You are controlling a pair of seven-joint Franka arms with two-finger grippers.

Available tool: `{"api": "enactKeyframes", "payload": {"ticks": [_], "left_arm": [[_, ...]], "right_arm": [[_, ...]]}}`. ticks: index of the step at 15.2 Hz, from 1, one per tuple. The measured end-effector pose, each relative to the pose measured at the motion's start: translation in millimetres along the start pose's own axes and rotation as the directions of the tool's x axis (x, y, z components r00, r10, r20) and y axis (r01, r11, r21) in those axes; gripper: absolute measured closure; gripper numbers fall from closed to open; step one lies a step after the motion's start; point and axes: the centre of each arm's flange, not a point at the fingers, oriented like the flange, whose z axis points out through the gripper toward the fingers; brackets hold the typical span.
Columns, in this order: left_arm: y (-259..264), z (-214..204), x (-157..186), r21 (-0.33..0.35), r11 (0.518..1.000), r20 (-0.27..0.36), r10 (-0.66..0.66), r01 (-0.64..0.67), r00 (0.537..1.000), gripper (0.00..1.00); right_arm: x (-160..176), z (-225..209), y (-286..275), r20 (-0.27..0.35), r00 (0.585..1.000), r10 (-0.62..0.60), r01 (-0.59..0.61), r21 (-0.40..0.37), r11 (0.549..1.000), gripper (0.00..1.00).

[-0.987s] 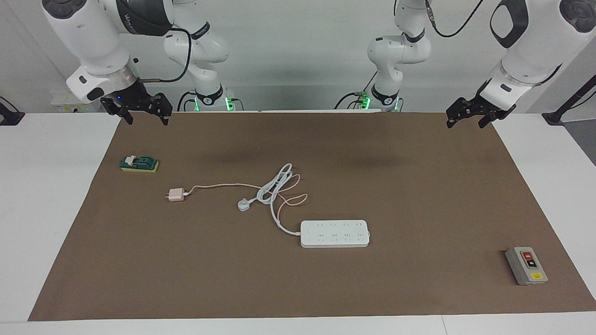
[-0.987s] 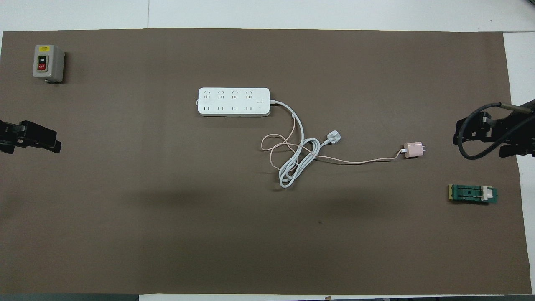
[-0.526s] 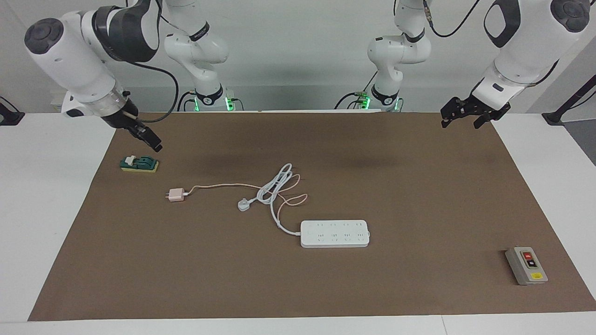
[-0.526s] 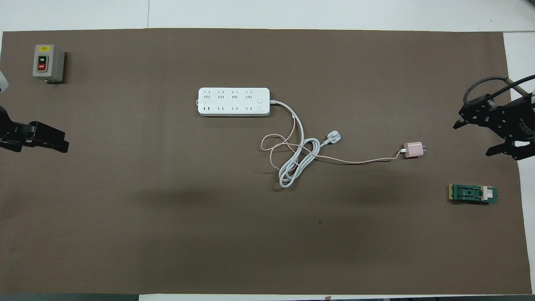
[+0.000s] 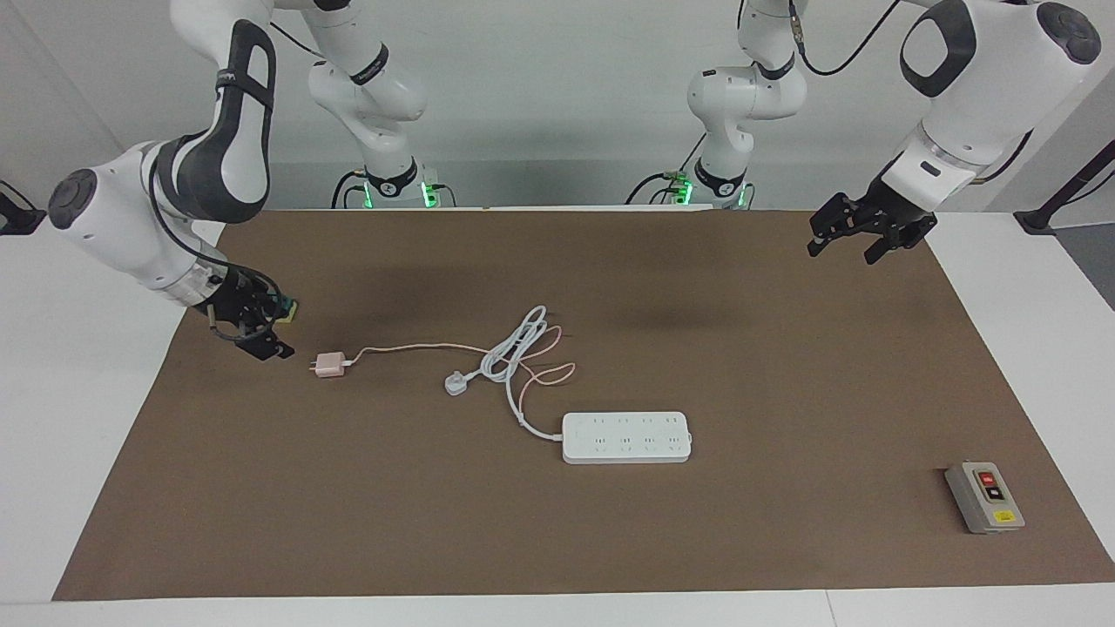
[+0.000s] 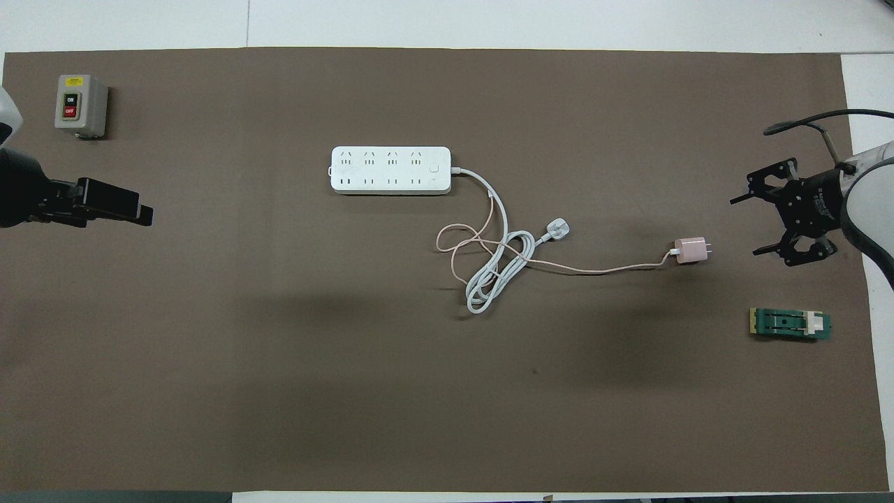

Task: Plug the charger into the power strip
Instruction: 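Move the right gripper over the pink charger while the left gripper advances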

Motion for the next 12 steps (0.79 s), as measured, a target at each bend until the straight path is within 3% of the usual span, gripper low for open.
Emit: {"api": "enactKeyframes", "payload": {"ticks": [3,6,8,12], "left_arm": [[-17,16,3,-0.158,0.987,0.013,-0.022,0.024,1.000,0.00],[-23,54,5,-0.339,0.938,0.048,-0.057,0.070,0.997,0.00],[-21,81,7,-0.449,0.892,0.037,-0.032,0.045,0.999,0.00],[-26,130,13,-0.560,0.828,0.043,-0.001,0.025,0.999,0.00]], "right_arm": [[20,35,7,0.029,0.996,0.081,-0.082,0.016,0.997,0.11],[47,71,10,0.059,0.988,0.144,-0.146,0.029,0.989,0.11],[53,89,9,0.081,0.983,0.167,-0.170,0.025,0.985,0.11],[55,99,10,0.097,0.979,0.182,-0.184,0.011,0.983,0.11]]}}
